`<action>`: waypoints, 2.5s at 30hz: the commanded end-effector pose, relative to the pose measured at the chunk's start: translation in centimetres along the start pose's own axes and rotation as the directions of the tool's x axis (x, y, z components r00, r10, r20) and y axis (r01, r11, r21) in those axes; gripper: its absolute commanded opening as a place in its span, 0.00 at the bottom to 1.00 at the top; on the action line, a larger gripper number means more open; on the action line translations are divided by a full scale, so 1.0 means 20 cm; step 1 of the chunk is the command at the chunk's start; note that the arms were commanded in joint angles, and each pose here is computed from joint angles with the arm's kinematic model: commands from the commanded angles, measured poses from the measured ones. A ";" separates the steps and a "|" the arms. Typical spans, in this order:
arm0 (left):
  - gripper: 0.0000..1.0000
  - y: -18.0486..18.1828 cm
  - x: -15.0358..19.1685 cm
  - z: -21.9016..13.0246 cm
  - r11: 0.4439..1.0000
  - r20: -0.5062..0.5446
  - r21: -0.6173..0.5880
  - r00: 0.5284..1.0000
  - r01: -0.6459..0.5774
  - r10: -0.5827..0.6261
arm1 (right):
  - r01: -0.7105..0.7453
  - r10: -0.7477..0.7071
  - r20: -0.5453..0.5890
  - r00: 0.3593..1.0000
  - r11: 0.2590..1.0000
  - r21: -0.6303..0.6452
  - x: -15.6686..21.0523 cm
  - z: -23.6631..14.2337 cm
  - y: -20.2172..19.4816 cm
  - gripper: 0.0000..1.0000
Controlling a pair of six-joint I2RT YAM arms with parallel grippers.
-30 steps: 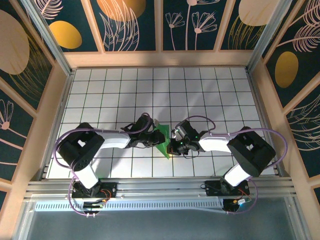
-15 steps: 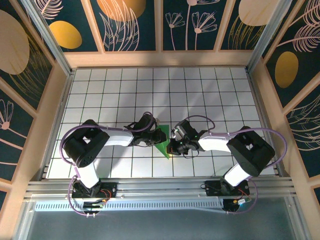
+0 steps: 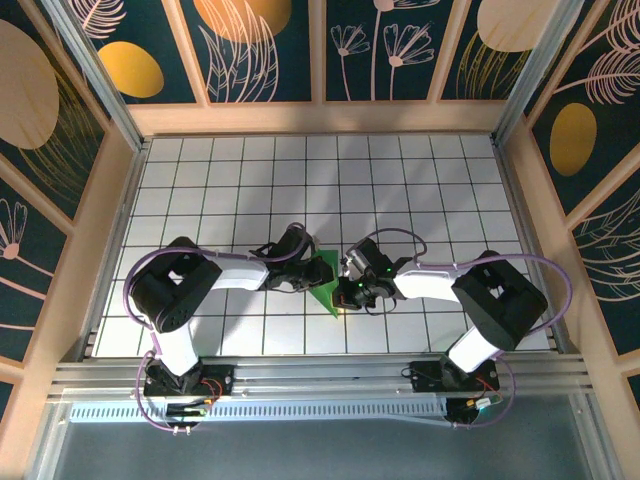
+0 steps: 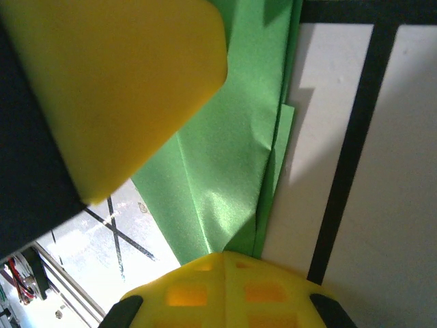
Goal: Fold a paper plane with a square sheet of paper (fold left side to right side)
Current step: Fourth fold the wing at the center of the table.
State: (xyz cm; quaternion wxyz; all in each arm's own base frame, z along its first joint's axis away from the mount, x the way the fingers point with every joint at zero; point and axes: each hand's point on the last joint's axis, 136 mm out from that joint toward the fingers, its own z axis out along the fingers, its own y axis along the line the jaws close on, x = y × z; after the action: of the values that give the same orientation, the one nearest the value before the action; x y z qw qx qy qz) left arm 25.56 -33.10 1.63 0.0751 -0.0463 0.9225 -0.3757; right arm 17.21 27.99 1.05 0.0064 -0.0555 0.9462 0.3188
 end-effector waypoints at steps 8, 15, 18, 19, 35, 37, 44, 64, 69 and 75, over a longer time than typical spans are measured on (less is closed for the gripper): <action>0.17 0.14 -0.24 -0.03 0.998 0.092 -0.056 0.995 0.042 -0.037 | -0.059 0.087 -0.080 0.993 0.951 0.303 0.19 0.05 -0.39 0.00; 0.17 0.22 -0.42 -0.03 0.993 0.129 -0.119 0.992 0.019 -0.003 | -0.058 0.087 -0.083 0.993 0.952 0.302 0.20 0.05 -0.39 0.00; 0.17 0.24 -0.47 -0.03 0.991 0.136 -0.131 0.991 0.013 0.005 | -0.059 0.088 -0.085 0.992 0.952 0.302 0.21 0.05 -0.39 0.00; 0.17 0.26 -0.47 -0.03 0.990 0.136 -0.139 0.991 0.017 0.002 | -0.061 0.090 -0.084 0.992 0.951 0.302 0.21 0.05 -0.39 0.00; 0.19 0.26 -0.72 -0.09 0.992 0.199 -0.126 0.979 -0.013 0.038 | -0.064 0.097 -0.095 0.991 0.950 0.306 0.22 0.06 -0.39 0.00; 0.18 0.28 -0.74 -0.09 0.991 0.206 -0.131 0.978 -0.003 0.030 | -0.062 0.095 -0.093 0.991 0.950 0.305 0.22 0.06 -0.39 0.00; 0.18 0.17 -0.77 -0.27 0.990 0.282 -0.121 0.954 -0.070 0.102 | -0.056 0.085 -0.082 0.993 0.950 0.306 0.20 0.05 -0.38 0.00; 0.17 -0.03 -0.24 -0.06 0.989 0.040 0.095 0.993 -0.111 0.108 | -0.042 0.069 -0.078 0.995 0.952 0.305 0.17 0.04 -0.38 0.00; 0.17 0.07 -0.23 -0.01 0.997 0.027 0.028 0.997 -0.070 0.070 | -0.041 0.065 -0.076 0.995 0.956 0.290 0.17 0.04 -0.36 0.00; 0.15 0.19 -0.20 0.01 0.998 0.014 -0.069 1.000 -0.014 0.015 | -0.015 0.024 -0.047 0.999 0.984 0.176 0.11 0.03 -0.22 0.00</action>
State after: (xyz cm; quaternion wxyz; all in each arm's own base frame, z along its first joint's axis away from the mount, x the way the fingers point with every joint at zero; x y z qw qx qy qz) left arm 29.60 -31.23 1.68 0.0982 -0.0173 0.9161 -0.3883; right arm 18.43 28.75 1.35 0.0401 -0.0694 0.9448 0.3176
